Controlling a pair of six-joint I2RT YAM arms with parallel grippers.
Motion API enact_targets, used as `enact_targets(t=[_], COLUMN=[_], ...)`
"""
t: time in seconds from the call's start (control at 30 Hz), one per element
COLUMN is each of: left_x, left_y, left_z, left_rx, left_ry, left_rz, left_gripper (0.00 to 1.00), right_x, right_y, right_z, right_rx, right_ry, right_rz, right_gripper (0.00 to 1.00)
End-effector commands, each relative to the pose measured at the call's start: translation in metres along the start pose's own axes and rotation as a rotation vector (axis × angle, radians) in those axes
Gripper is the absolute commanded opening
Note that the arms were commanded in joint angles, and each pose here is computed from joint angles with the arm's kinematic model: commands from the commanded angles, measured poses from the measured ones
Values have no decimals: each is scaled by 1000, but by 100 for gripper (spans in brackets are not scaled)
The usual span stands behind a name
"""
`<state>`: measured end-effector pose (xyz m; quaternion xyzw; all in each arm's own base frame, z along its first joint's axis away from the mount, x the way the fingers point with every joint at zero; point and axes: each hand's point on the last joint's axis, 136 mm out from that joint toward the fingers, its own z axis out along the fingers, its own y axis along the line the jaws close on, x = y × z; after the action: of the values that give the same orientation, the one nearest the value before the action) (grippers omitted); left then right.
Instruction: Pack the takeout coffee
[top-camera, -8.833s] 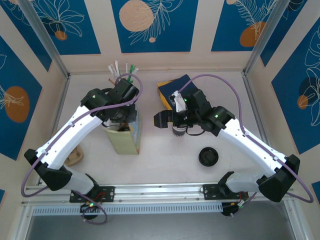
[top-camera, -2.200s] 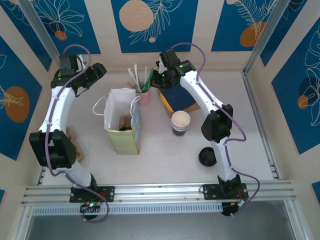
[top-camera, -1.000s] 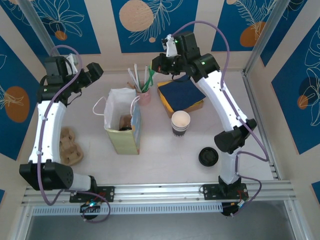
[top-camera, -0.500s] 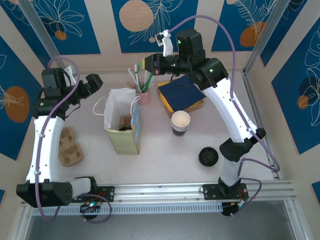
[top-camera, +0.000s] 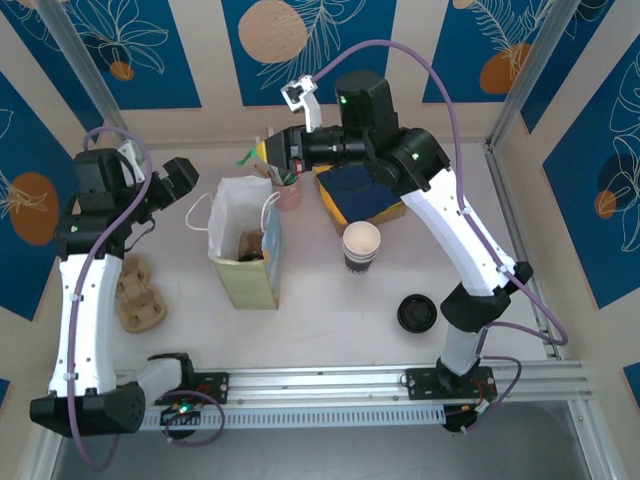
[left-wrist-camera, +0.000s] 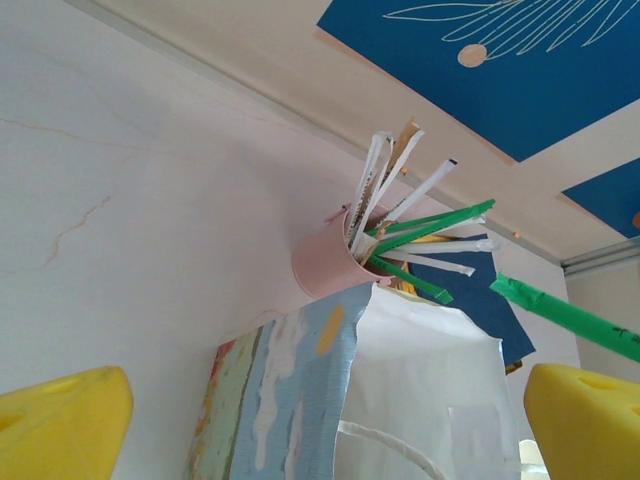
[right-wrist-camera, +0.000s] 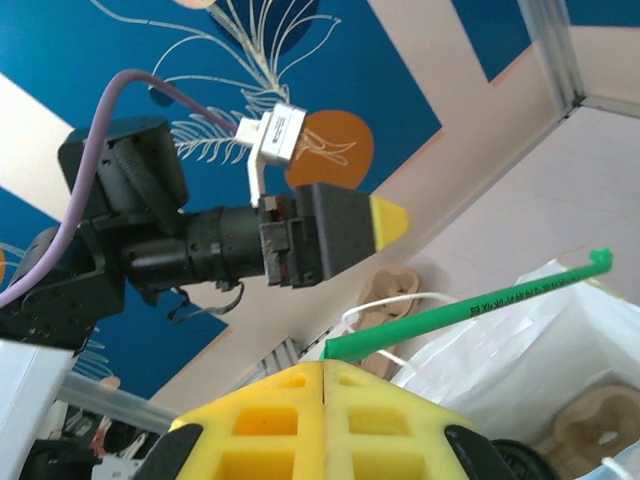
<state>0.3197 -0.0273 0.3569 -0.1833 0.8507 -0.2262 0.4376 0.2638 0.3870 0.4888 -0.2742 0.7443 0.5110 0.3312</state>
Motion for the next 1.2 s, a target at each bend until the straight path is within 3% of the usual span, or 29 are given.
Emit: enact_targets(t=[0.0,0.4,1.17], left_x=[2,4,2], left_y=[4,7,6], left_z=[-7,-14,-11], left_rx=[-23,-41,-35], left_ry=[-13,-25,-22], left_rz=[8,26,49], left_gripper=[100,100,100], right_x=[12,45,45], right_y=[17,-6,-94], right_z=[-4,25,58], right_rx=[-48,-20,57], right_ry=[33,132,200], right_rz=[-6,91,249], right_gripper=[0,0,0])
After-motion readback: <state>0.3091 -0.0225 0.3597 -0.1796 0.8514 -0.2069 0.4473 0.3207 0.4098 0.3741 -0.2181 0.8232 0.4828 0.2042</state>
